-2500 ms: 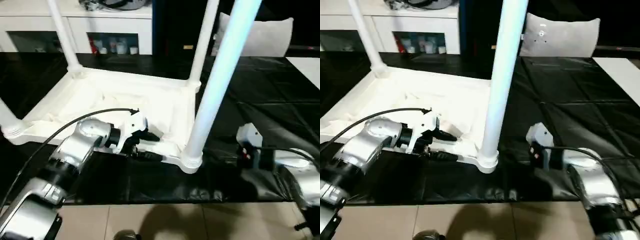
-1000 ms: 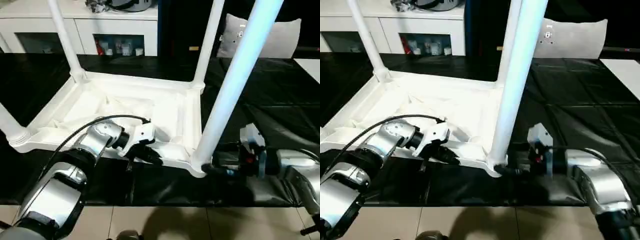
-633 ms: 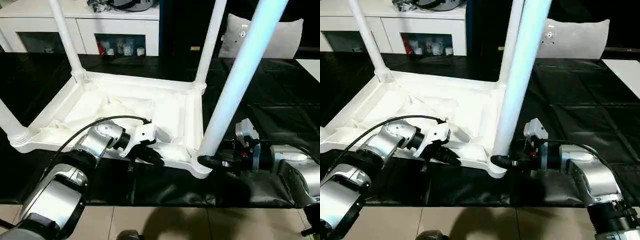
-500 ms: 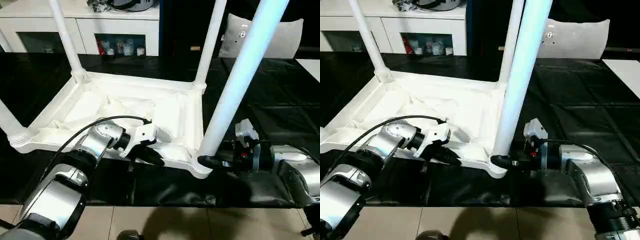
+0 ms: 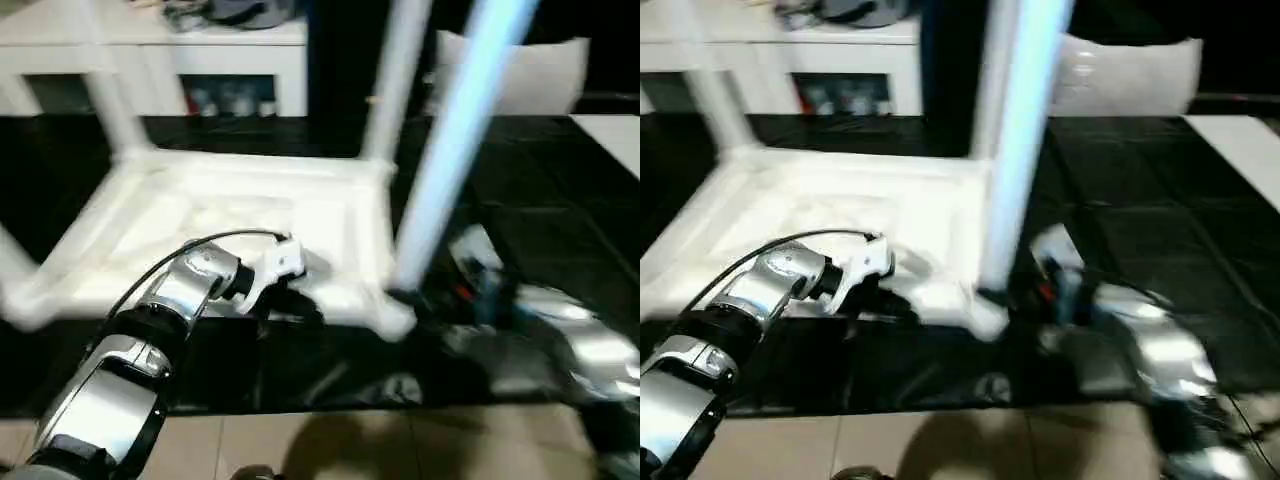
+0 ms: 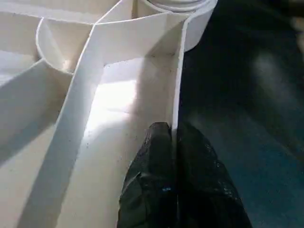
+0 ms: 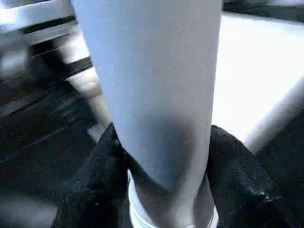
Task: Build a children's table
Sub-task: Rotate leg to tighten
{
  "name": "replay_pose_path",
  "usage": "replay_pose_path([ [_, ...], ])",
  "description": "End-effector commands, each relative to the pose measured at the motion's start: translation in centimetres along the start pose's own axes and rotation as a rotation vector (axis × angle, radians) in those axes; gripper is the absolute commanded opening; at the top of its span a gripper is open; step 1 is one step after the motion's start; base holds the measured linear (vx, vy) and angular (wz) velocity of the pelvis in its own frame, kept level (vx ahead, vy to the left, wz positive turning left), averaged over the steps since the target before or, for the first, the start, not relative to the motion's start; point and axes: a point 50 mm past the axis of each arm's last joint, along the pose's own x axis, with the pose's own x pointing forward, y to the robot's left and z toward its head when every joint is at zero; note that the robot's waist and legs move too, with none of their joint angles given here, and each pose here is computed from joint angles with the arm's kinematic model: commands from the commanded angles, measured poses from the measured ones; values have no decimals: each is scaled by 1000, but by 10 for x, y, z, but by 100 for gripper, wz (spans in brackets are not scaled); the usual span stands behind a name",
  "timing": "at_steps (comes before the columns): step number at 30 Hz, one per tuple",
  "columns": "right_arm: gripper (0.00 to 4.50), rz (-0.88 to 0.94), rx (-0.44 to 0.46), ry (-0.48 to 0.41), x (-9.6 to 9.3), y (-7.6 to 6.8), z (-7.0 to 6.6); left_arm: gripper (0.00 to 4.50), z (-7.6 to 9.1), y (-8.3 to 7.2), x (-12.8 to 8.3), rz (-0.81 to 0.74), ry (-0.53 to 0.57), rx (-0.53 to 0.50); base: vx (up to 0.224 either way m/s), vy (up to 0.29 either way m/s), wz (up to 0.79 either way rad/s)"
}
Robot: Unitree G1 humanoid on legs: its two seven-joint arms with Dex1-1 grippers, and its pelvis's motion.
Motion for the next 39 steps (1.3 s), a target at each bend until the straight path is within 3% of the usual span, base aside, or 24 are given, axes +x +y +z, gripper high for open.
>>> replay_pose_path([
  [1, 199, -78, 37, 66, 12, 0, -11, 0, 14, -3, 12, 32, -74, -13, 0, 0, 0],
  [6, 197, -312, 121, 39, 32, -9, -11, 0, 36, -2, 37, 201, -158, -62, 0, 0, 0],
  [9, 197, -338, 116, 2, 40, -7, -10, 0, 47, -6, 49, 262, -191, -51, 0, 0, 0],
  [11, 266, -315, 113, -30, 40, -4, -8, 0, 48, -10, 52, 269, -167, 8, 0, 0, 0],
  [14, 291, -292, 106, -49, 36, -4, -6, 0, 44, -12, 51, 254, -136, 36, 0, 0, 0],
  [22, 350, -98, 16, -87, -2, -9, -1, 0, 26, -16, 33, 158, -110, 106, 0, 0, 0],
  [26, 384, 4, -65, -29, -25, -10, 0, 0, 18, -19, 22, 83, -91, 145, 0, 0, 0],
  [33, 384, 180, -184, 13, -49, -12, 10, 0, 5, -26, 6, -79, -16, 229, 0, 0, 0],
  [39, 349, 433, -152, 88, -54, 1, 7, 0, 3, -28, -2, -182, 17, 289, 0, 0, 0],
])
